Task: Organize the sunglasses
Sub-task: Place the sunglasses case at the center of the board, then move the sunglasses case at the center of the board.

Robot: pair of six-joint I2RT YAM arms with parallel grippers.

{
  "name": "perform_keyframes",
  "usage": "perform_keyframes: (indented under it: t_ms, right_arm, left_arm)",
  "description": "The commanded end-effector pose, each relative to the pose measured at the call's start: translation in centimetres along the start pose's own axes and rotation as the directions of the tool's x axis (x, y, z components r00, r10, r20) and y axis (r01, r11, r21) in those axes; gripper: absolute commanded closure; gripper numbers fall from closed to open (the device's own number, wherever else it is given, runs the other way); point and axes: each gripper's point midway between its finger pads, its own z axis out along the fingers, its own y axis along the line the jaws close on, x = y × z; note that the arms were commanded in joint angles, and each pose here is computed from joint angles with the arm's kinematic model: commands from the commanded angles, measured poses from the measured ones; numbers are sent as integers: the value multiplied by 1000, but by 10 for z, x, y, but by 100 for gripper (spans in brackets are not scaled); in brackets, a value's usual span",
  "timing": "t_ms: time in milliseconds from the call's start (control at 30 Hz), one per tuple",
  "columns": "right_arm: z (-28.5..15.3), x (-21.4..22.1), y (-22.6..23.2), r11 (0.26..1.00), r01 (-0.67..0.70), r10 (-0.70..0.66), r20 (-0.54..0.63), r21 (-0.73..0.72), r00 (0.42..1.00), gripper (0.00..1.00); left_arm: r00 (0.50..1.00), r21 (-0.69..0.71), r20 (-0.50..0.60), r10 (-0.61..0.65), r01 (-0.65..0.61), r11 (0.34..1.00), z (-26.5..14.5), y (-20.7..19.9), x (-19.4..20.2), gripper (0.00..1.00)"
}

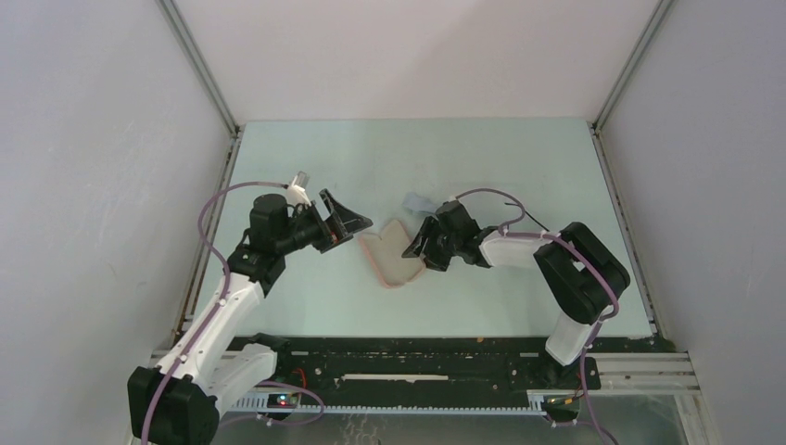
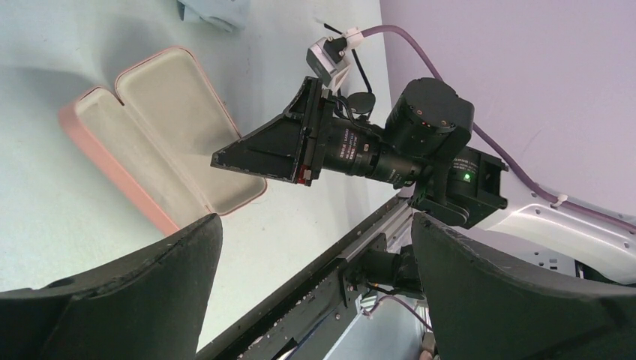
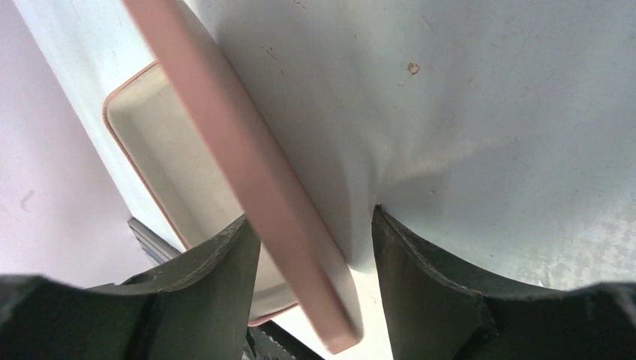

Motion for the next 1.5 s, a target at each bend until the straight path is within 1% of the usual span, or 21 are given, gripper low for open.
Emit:
perform_keyframes:
  t_ms: [0,267,433,533,833,1033,1267,1467]
  right_arm:
    - [-6,10,-57,969,105,-97,-45,225,994,35]
    - [-19,-7,-84,917,191,-196,-21,351,980,35]
    - [-25,-16,-98,844,285,-304,-32,455,952,35]
    - [-24,-14,-103,813,324,-342,-53,484,938,35]
    - [-19,-5,-116,784,358,-343,-126,508,931,38]
    - [-19,-9,-130,744,362,-333,-157,562,930,40]
    - [-25,-13,-128,740,374,-346,-160,558,924,42]
    - [-29,-11,-113,775,375,-343,-160,508,926,48]
  left_arm:
    - [1000,15,-1,24,-24,1000,2,4,2,0]
    - [1000,25,3,24,-24,999,0,2,3,0]
    - [1000,26,1,23,-23,999,0,3,4,0]
    - [1000,27,1,22,-22,999,0,2,4,0]
    - [1000,28,-3,20,-20,999,1,3,3,0]
    - [1000,42,-8,16,-16,999,5,-1,1,0]
    - [1000,48,-12,14,-13,999,6,-2,0,0]
    - [1000,49,-16,7,-6,999,7,-1,1,0]
